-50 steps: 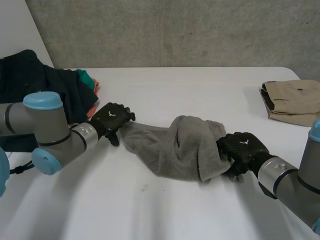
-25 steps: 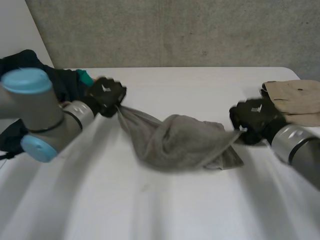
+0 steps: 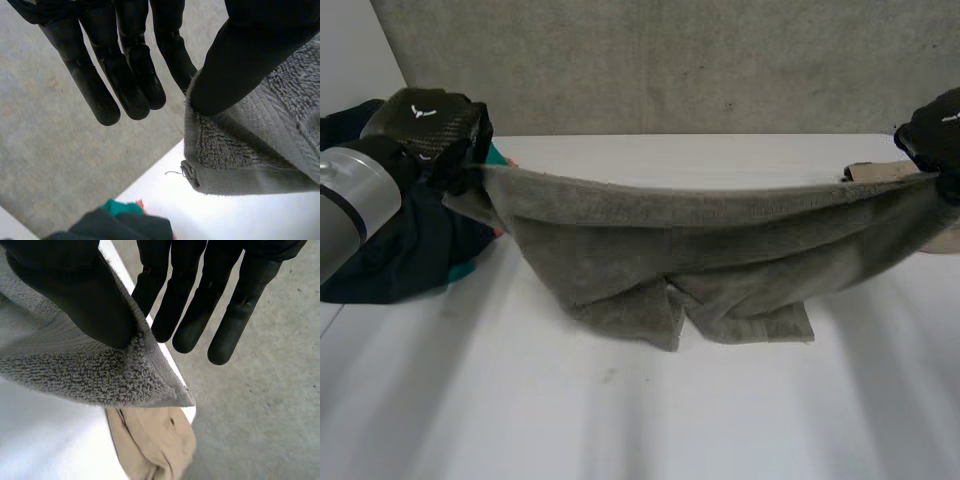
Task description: Fold the laundry.
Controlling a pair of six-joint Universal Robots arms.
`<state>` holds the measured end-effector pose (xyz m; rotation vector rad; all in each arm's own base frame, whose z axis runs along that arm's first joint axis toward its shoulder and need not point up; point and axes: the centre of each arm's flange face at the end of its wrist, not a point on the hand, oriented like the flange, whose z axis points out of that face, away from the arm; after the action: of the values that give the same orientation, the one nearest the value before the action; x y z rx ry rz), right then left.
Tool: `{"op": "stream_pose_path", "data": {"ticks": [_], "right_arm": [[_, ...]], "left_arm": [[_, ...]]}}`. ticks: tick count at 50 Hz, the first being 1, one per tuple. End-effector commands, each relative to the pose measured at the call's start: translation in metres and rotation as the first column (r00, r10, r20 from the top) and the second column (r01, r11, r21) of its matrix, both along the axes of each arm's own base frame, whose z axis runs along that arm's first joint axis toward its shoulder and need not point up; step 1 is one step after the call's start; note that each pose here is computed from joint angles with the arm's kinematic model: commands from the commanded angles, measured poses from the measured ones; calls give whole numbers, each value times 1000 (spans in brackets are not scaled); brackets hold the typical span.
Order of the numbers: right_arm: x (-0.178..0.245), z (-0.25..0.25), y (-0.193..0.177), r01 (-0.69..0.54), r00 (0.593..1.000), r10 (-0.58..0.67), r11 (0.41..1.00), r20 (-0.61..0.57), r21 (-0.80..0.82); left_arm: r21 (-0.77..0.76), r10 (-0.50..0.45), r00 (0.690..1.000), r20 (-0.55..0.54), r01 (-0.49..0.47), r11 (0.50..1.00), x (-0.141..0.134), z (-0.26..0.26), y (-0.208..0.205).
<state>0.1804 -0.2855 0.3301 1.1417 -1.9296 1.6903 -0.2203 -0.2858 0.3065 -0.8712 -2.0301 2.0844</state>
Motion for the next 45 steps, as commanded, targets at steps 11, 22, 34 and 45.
{"op": "stream_pose_path", "data": {"ticks": [11, 22, 34, 45], "right_arm": [[57, -29, -101, 23, 996, -41, 973, -77, -228], [72, 80, -134, 126, 986, 27, 509, 162, -852], [76, 11, -137, 60, 979, 96, 703, 178, -709], [75, -149, -123, -62, 992, 84, 973, 92, -223]], "left_arm": [[-259, 72, 995, -63, -86, 962, -47, -8, -123], [-793, -66, 938, -339, -248, 556, -41, 109, -144], [-586, 22, 965, -261, -176, 791, -40, 20, -152], [-243, 48, 994, -96, -70, 967, -44, -126, -126]]}}
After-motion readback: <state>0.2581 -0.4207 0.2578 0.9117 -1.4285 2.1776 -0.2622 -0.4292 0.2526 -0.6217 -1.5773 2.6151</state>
